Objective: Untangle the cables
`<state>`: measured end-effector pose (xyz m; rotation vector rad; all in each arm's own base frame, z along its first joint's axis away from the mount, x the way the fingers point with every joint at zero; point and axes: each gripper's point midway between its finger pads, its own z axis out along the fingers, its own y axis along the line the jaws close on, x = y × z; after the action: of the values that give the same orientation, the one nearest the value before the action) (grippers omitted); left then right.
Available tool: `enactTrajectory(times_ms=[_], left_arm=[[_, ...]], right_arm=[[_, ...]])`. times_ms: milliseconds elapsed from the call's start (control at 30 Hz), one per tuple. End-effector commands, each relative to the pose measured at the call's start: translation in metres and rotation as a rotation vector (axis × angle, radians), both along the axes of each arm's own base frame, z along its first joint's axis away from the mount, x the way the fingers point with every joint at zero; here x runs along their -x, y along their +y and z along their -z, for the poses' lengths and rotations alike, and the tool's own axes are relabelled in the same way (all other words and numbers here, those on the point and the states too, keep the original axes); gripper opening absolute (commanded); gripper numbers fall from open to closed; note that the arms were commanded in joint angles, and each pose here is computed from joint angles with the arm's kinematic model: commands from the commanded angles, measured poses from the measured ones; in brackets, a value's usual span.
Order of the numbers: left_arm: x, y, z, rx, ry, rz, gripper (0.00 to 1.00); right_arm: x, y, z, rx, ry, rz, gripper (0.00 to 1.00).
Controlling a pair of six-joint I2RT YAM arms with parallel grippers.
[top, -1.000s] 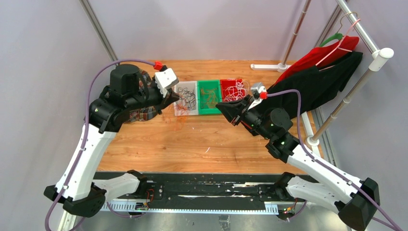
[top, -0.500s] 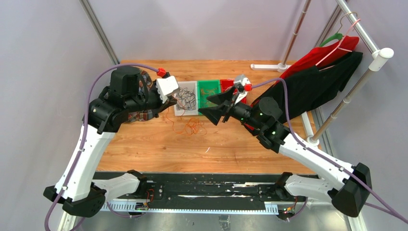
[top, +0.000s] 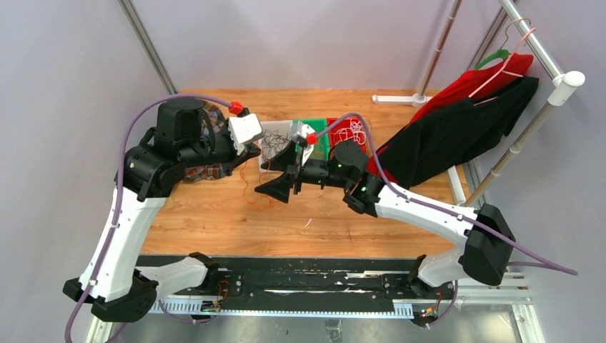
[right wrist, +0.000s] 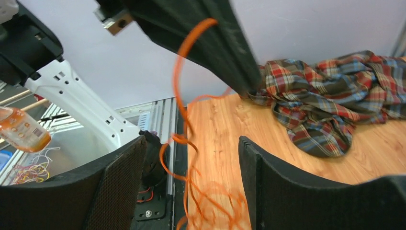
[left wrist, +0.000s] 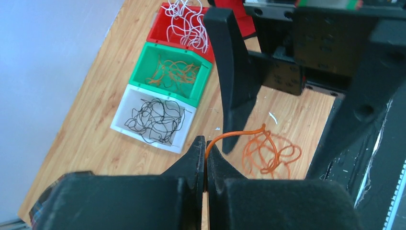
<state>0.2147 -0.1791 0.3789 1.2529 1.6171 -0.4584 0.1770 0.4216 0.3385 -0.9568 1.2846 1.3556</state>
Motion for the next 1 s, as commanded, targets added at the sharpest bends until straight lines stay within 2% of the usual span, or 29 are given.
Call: enactTrajectory(times_ms=[0, 33, 67, 233, 267, 300, 533, 633, 800, 967], left_arm=[[0.004, 0.001, -0.007, 0.001, -0.013, 0.008, 0.0], [0.004, 0.001, -0.007, 0.001, -0.011, 0.007, 0.0], [0.004, 0.002, -0.007, 0.0, -0.011, 0.007, 0.0], [0.007, 0.005, -0.014, -0.004, -0.025, 0.002, 0.0], [0.008, 0.006, -0.015, -0.004, -0.029, 0.003, 0.0], [0.009, 0.006, -0.015, -0.008, -0.035, 0.004, 0.0], [0.004, 0.018, -0.013, -0.066, -0.076, -0.033, 0.0], [-0.006, 0.028, -0.005, -0.132, -0.106, -0.071, 0.0], [-0.023, 0.047, 0.007, -0.256, -0.158, -0.133, 0.0], [-0.035, 0.059, 0.008, -0.316, -0.198, -0.191, 0.0]], right_arm=[[0.013, 0.011, -0.037, -0.068, -0.134, -0.02, 0.7], [0.009, 0.012, -0.038, -0.069, -0.14, 0.004, 0.7], [0.004, 0.013, -0.036, -0.062, -0.145, 0.031, 0.65], [-0.034, -0.003, -0.028, -0.006, -0.154, 0.283, 0.11], [-0.039, -0.009, -0.028, -0.006, -0.167, 0.321, 0.04], [-0.043, -0.015, -0.03, -0.007, -0.187, 0.36, 0.01], [-0.075, -0.085, -0.048, 0.029, -0.303, 0.705, 0.01], [-0.078, -0.111, -0.065, 0.049, -0.375, 0.79, 0.01], [-0.081, -0.13, -0.08, 0.087, -0.413, 0.834, 0.01], [-0.08, -0.133, -0.087, 0.092, -0.415, 0.83, 0.0]])
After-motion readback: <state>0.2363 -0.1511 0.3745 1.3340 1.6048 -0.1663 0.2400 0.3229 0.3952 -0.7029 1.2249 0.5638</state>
